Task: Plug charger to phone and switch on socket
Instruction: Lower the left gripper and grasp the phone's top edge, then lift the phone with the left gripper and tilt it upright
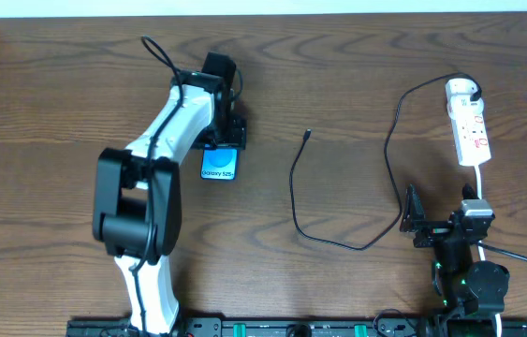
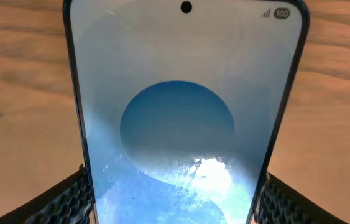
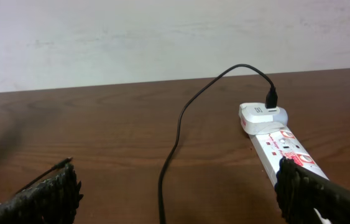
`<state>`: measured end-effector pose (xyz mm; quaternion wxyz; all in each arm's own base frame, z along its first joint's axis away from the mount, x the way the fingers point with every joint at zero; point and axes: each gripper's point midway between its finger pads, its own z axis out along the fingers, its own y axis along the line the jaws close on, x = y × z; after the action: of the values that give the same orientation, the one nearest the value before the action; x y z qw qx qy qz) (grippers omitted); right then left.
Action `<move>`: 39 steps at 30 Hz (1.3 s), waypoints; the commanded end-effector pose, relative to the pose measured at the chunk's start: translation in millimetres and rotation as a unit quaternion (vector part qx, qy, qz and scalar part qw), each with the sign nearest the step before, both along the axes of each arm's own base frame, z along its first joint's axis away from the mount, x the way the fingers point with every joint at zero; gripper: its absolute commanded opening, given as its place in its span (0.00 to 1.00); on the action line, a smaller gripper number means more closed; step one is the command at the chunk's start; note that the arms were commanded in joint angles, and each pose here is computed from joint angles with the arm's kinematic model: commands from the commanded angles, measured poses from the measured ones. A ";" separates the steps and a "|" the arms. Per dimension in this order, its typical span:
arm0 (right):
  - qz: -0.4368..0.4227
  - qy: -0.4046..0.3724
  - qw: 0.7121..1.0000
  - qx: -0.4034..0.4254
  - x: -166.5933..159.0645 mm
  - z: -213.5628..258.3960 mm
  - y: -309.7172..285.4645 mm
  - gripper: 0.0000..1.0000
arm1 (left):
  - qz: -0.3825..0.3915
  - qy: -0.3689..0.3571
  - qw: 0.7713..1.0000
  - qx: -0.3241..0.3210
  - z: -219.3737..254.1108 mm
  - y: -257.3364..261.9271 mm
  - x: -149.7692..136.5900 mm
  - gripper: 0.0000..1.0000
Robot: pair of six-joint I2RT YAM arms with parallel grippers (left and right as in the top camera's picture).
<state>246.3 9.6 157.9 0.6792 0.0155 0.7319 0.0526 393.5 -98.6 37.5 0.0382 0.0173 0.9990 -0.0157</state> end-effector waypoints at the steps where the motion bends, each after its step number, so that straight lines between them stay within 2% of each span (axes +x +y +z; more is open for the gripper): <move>1: 0.000 0.000 1.000 0.003 -0.2 -0.6 -0.3 0.99 | 0.023 -0.032 0.999 -0.034 38.4 -6.1 5.3 0.75; 8: 0.000 0.000 1.000 0.003 -0.2 -0.5 -0.3 0.99 | 0.025 0.011 0.986 -0.164 50.2 -44.6 -9.8 0.75; 11: 0.000 0.000 1.000 0.003 -0.2 -0.6 -0.3 0.99 | 0.040 0.033 0.972 -0.230 59.4 -62.1 -14.1 0.75; 13: 0.000 0.000 1.000 0.003 -0.2 -0.6 -0.3 0.99 | 0.057 0.043 0.965 -0.251 62.9 -66.1 -15.1 0.75; 17: 0.000 0.000 1.000 0.003 -0.2 -0.6 -0.3 0.99 | 0.093 0.068 0.940 -0.321 77.5 -79.7 -14.6 0.74; 20: 0.000 0.000 1.000 0.003 -0.2 -0.5 -0.3 0.99 | 0.131 0.082 0.926 -0.345 83.3 -80.9 -11.5 0.74; 30: 0.000 0.000 1.000 0.003 -0.2 -0.6 -0.3 0.99 | 0.127 0.071 0.899 -0.412 102.5 -97.7 2.7 0.73; 37: 0.000 0.000 1.000 0.003 -0.2 -0.5 -0.3 0.99 | 0.175 0.086 0.884 -0.425 107.0 -100.7 9.5 0.73; 39: -0.002 0.000 1.000 0.002 -0.2 -0.5 -0.9 0.99 | 0.181 0.083 0.871 -0.449 115.6 -106.5 16.9 0.73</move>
<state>246.3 9.6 158.0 0.6794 0.0154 0.7317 0.0526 400.3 -196.0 124.0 -0.0400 -0.1675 0.8953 -0.4109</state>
